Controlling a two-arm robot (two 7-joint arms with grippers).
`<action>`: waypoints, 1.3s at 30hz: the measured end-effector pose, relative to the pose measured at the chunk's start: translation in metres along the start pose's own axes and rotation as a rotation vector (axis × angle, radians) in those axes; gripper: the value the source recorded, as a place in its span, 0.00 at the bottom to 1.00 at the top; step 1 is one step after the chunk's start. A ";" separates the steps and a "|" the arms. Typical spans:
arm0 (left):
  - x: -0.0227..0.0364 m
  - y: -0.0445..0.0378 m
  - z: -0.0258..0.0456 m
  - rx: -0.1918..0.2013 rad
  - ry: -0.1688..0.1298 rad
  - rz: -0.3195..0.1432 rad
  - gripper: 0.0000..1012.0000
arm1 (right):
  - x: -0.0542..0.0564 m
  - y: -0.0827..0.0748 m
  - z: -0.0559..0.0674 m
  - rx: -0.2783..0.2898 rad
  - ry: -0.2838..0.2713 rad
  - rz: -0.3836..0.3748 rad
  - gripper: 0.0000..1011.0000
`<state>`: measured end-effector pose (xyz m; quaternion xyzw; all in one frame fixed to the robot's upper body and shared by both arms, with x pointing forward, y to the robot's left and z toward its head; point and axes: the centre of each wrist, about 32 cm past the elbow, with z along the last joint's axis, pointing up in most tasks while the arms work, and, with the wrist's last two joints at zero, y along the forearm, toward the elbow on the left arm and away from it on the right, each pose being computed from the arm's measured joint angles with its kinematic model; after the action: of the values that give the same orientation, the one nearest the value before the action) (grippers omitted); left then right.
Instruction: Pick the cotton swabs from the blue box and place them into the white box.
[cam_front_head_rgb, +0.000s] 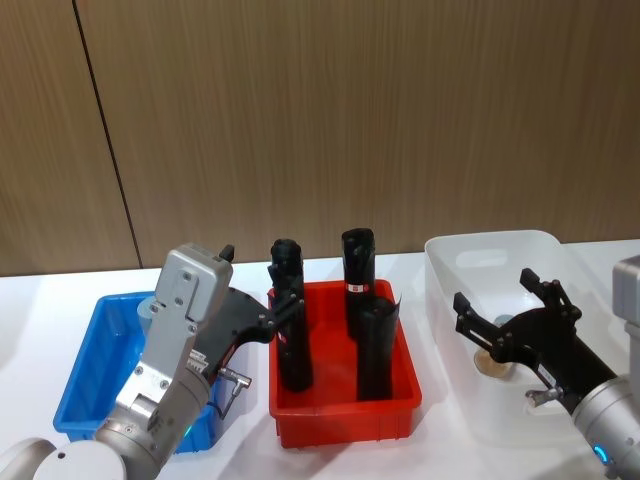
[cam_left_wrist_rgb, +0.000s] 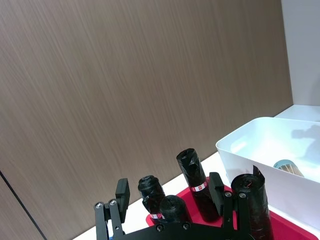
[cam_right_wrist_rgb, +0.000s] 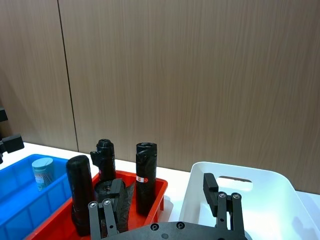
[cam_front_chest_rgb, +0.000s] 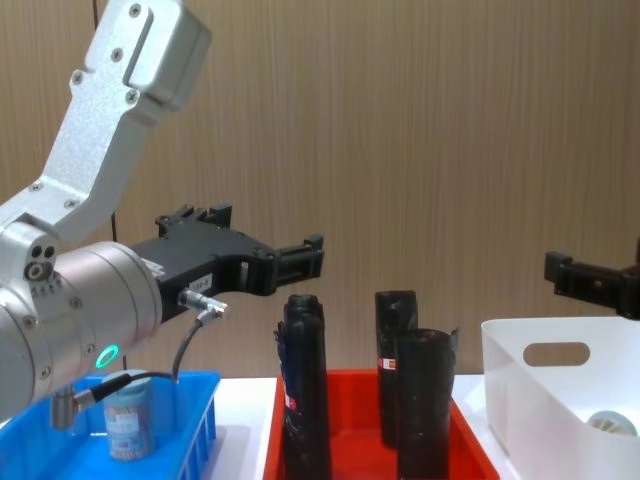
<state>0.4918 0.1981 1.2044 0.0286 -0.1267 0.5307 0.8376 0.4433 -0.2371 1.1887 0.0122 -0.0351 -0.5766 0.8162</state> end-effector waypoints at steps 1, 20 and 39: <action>0.0000 0.0000 0.0000 0.000 0.000 0.000 0.99 | 0.000 0.000 0.000 0.000 0.000 0.000 0.99; 0.0004 -0.0001 -0.0001 0.001 0.000 0.001 0.99 | 0.011 0.007 0.003 -0.043 -0.001 0.047 0.99; 0.0003 -0.0001 -0.0001 0.001 0.000 0.001 0.99 | 0.033 0.052 0.012 -0.210 -0.007 0.202 0.99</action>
<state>0.4920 0.1984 1.2044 0.0289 -0.1264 0.5310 0.8374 0.5026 -0.2509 1.2051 -0.0787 0.0217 -0.4921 0.8667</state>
